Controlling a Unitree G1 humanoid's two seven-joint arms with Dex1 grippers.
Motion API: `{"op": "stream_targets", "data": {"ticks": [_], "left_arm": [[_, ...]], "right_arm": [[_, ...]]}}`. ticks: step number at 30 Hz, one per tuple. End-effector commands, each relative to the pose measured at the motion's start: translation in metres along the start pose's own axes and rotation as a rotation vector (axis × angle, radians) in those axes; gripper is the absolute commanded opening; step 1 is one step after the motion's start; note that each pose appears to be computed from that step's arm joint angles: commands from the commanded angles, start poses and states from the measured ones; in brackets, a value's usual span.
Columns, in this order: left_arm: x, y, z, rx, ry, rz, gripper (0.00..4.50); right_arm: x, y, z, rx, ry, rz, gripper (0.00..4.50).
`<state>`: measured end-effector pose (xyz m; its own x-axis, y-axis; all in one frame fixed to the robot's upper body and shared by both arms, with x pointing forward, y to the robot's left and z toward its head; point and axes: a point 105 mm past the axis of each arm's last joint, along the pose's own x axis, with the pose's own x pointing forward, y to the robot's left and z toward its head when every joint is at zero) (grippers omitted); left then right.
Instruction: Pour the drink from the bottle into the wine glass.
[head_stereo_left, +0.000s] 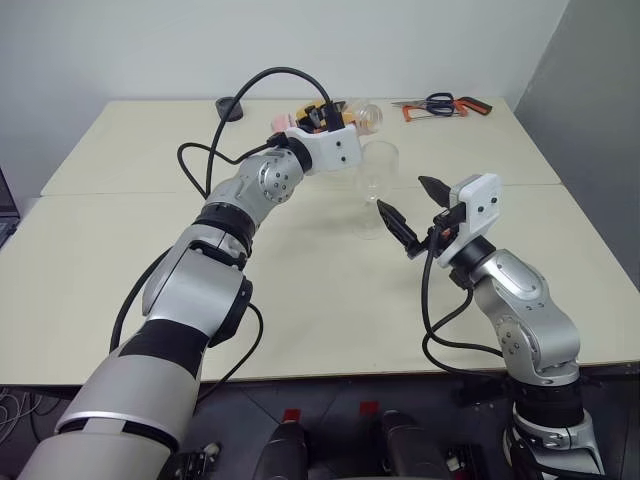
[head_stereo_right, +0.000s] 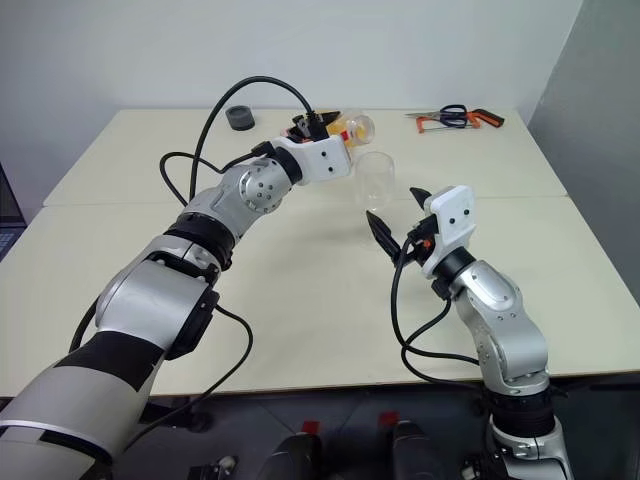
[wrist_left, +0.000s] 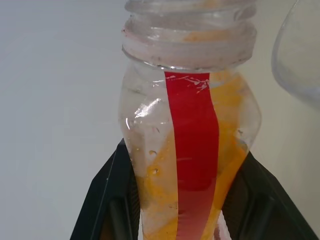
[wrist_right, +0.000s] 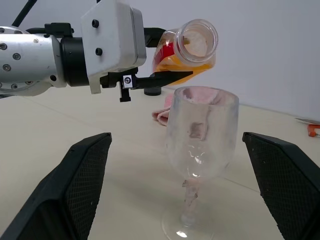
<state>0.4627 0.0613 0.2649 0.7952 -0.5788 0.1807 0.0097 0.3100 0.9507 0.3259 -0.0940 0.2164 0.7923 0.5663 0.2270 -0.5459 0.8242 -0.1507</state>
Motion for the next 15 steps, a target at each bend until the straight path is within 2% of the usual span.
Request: {"op": "stream_targets", "data": {"ticks": [1, 7, 15], "left_arm": [[0.0046, 0.0271, 0.0114, 0.069, -0.033, 0.076, 1.69], [0.005, 0.0276, 0.0116, 0.122, -0.031, 0.08, 1.69], [0.0052, 0.0267, 0.0097, 0.166, -0.018, 0.082, 1.69]], "right_arm": [[-0.0006, 0.0027, 0.0167, -0.022, -0.052, 0.01, 4.5], [0.0026, 0.0026, 0.0234, -0.022, -0.078, 0.004, 4.5], [0.004, 0.0008, 0.0177, -0.008, -0.042, -0.002, 4.5]]}}
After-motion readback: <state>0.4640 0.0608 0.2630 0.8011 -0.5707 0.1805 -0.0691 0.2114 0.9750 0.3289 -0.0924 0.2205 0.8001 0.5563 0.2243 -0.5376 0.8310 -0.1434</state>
